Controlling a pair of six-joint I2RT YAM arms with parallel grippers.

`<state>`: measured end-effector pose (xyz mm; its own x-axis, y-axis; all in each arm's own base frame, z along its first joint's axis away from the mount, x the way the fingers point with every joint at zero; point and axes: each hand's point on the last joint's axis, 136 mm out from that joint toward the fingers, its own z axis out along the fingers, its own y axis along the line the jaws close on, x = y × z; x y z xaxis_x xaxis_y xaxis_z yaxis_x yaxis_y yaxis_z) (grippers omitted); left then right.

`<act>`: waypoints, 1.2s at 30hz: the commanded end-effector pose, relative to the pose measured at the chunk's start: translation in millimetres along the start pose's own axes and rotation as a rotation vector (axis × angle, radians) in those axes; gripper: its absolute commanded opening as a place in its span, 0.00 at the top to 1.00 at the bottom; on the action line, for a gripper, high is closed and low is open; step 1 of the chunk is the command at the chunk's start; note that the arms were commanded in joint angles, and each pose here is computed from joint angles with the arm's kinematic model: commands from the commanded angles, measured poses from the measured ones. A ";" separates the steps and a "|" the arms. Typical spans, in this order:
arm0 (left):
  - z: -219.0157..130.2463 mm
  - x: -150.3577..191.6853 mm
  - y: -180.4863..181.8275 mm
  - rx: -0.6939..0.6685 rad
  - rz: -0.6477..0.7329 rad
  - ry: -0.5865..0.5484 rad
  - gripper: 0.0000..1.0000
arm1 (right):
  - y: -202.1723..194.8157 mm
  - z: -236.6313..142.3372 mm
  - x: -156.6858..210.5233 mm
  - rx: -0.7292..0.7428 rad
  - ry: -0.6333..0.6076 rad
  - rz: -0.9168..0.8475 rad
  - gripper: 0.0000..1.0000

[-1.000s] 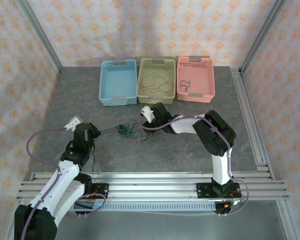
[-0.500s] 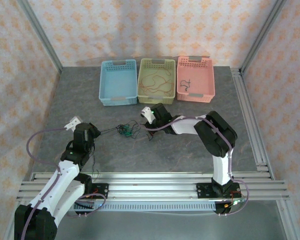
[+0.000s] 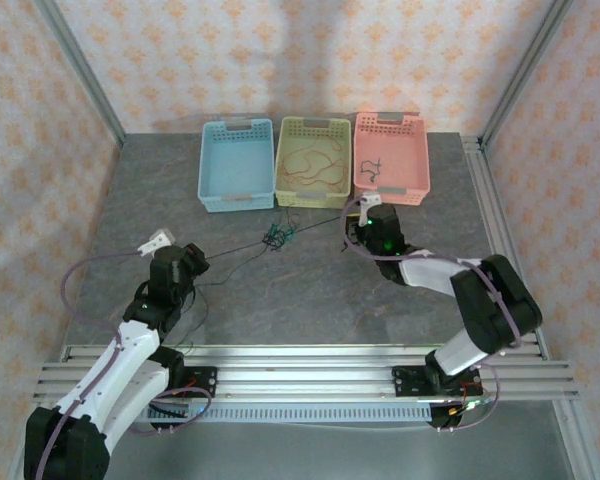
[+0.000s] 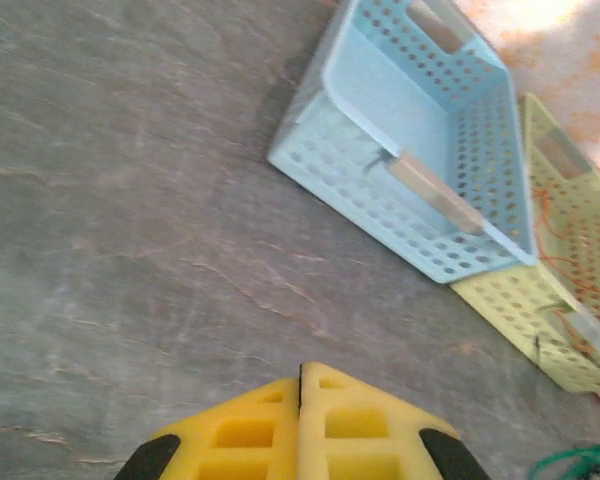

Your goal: Untangle the cables

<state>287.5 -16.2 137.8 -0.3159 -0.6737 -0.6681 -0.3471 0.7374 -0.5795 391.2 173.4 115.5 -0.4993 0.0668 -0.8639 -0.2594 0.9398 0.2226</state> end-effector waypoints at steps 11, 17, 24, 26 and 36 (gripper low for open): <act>-20.4 -33.3 38.8 -0.170 -0.040 -0.191 1.00 | -190.9 -85.1 -12.2 0.663 -0.330 0.554 1.00; -16.4 -31.4 33.1 -0.146 -0.029 -0.173 1.00 | -182.7 -69.2 -11.5 0.559 -0.311 0.542 1.00; -1.3 -22.2 17.6 -0.108 0.015 -0.089 1.00 | -69.0 -16.4 -36.6 0.100 -0.207 0.317 0.90; -1.0 -21.8 17.1 -0.105 0.017 -0.087 1.00 | -24.6 -4.4 -34.8 -0.022 -0.158 0.214 0.79; -2.2 -22.1 15.6 -0.092 0.014 -0.091 0.47 | 123.4 20.5 30.1 -0.439 0.113 -0.135 0.59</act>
<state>280.1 10.7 123.7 -0.2846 -0.6539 -0.7010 -0.4607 0.7346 -0.4981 379.4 274.7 121.0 -0.5206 0.0441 -0.8526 -0.5264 0.7697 0.3612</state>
